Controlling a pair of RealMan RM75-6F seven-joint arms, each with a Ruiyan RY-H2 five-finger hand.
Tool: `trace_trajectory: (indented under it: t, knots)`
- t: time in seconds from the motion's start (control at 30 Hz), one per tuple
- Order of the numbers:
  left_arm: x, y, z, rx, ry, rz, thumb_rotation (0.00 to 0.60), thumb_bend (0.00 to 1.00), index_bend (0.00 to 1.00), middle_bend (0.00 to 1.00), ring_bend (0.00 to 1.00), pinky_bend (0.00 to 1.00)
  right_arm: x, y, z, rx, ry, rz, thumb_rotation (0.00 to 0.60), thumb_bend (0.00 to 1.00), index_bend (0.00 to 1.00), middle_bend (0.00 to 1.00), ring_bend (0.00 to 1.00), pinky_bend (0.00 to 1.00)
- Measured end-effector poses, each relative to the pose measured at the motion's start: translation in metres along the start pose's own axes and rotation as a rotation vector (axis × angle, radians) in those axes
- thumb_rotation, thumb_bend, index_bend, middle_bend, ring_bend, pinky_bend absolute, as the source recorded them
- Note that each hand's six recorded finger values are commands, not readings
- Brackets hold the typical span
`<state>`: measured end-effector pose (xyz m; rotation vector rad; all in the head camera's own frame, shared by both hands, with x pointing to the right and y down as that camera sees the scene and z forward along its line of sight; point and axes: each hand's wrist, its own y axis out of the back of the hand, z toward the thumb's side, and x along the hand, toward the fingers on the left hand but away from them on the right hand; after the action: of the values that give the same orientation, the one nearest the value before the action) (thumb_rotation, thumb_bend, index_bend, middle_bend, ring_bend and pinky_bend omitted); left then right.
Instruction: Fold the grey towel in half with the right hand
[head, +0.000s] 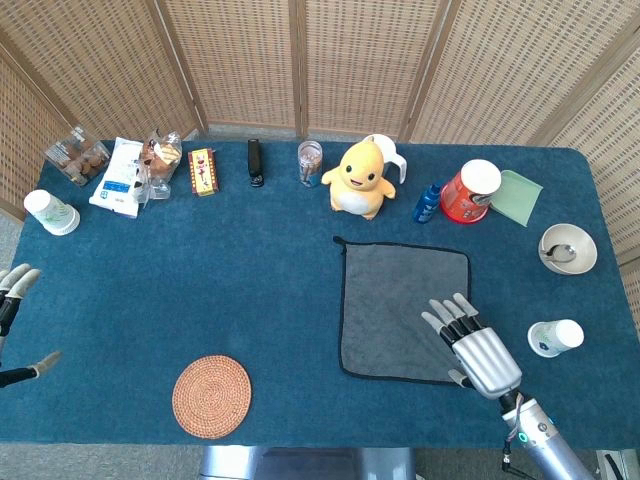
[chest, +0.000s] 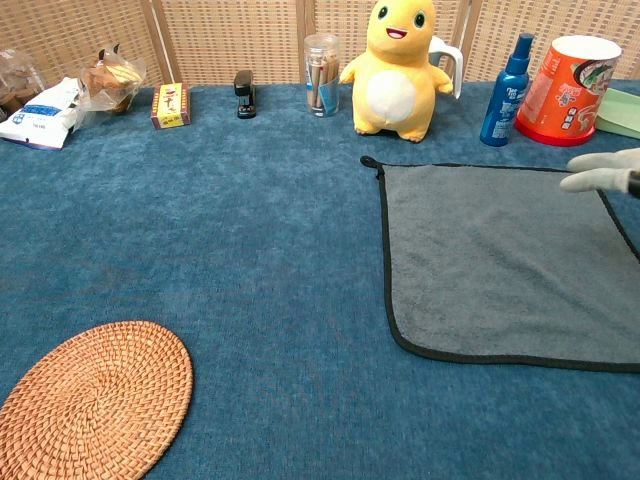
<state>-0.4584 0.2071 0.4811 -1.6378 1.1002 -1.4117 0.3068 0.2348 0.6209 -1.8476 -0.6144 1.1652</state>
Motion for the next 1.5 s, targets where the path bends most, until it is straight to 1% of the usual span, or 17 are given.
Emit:
trace_trajectory:
  t: [0.2, 0.47, 1.03, 1.33, 1.5]
  knots:
    - [0.0, 0.002, -0.001, 0.0, 0.008, 0.01, 0.6, 0.0, 0.0, 0.0, 0.0, 0.0, -0.005, -0.002, 0.006, 0.001, 0.027, -0.003, 0.6, 0.0, 0.12, 0.0, 0.0, 0.0]
    - [0.001, 0.0, -0.002, -0.004, 0.01, 0.0, 0.6, 0.0, 0.0, 0.0, 0.0, 0.0, -0.004, -0.007, 0.024, -0.003, 0.067, 0.001, 0.6, 0.0, 0.13, 0.0, 0.0, 0.0]
    - [0.001, -0.001, -0.002, -0.006, 0.012, -0.003, 0.6, 0.0, 0.0, 0.0, 0.0, 0.0, -0.014, -0.029, 0.059, 0.022, 0.163, 0.057, 0.6, 0.0, 0.13, 0.0, 0.0, 0.0]
    - [0.001, 0.0, -0.003, -0.011, 0.014, -0.001, 0.6, 0.0, 0.0, 0.0, 0.0, 0.0, -0.024, -0.036, 0.063, 0.03, 0.164, 0.056, 0.6, 0.0, 0.13, 0.0, 0.0, 0.0]
    - [0.001, -0.001, -0.003, -0.014, 0.014, -0.006, 0.6, 0.0, 0.0, 0.0, 0.0, 0.0, -0.026, -0.04, 0.062, 0.034, 0.161, 0.048, 0.6, 0.0, 0.11, 0.0, 0.0, 0.0]
